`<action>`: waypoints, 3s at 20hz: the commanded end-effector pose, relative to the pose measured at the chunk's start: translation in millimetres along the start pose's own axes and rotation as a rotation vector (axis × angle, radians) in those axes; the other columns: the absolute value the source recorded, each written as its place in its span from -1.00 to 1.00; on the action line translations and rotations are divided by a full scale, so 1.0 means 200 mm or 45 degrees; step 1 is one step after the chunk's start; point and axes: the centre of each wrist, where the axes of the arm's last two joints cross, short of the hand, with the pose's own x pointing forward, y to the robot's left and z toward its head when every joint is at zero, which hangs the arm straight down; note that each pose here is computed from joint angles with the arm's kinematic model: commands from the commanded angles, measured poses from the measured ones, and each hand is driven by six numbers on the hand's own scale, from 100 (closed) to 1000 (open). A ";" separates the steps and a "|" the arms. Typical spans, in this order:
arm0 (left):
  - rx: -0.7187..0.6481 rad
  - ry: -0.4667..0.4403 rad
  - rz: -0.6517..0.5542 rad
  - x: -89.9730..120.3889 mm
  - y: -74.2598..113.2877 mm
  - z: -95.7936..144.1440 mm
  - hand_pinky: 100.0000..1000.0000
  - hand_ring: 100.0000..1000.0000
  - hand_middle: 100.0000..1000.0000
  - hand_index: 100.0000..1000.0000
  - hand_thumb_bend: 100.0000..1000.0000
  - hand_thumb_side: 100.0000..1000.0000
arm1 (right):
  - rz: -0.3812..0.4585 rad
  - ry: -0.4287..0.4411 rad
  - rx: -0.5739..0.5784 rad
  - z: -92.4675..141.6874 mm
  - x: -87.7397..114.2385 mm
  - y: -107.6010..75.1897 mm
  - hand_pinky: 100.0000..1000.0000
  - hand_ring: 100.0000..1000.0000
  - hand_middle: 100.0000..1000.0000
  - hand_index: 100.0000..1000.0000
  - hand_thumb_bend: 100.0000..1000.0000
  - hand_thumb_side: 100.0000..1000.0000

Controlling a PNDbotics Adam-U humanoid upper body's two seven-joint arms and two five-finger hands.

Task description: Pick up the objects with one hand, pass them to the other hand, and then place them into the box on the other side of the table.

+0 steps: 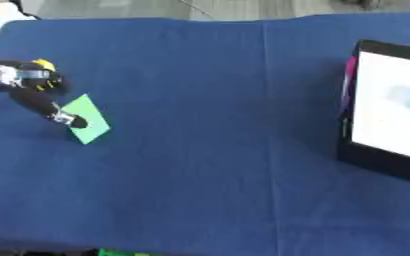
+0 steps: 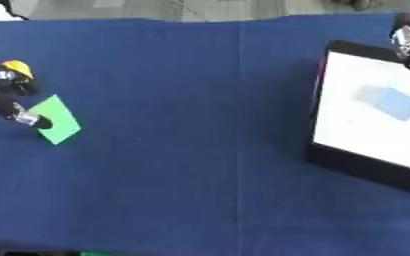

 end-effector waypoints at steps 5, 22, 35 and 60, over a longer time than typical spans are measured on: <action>0.034 0.067 -0.033 0.02 0.01 -0.04 0.86 0.80 0.56 0.69 0.24 -0.16 | 0.011 -0.028 -0.010 0.00 0.04 -0.02 0.88 1.00 0.87 0.94 -1.00 -0.11; 0.028 0.078 -0.132 0.05 -0.02 -0.10 0.80 0.78 0.52 0.47 -0.05 -0.46 | 0.008 -0.006 -0.010 0.00 0.03 -0.02 0.89 1.00 0.86 0.94 -1.00 -0.04; 0.097 0.065 -0.105 0.07 0.00 -0.05 0.69 0.58 0.36 0.15 -0.70 -0.73 | 0.005 -0.007 -0.007 0.00 0.03 -0.02 0.90 1.00 0.87 0.94 -1.00 -0.03; 0.941 -0.620 0.122 0.47 -0.09 0.31 0.54 0.21 0.16 0.16 -1.00 -0.69 | 0.160 -0.619 0.516 -0.16 0.33 0.11 0.84 1.00 0.86 0.89 -1.00 -0.61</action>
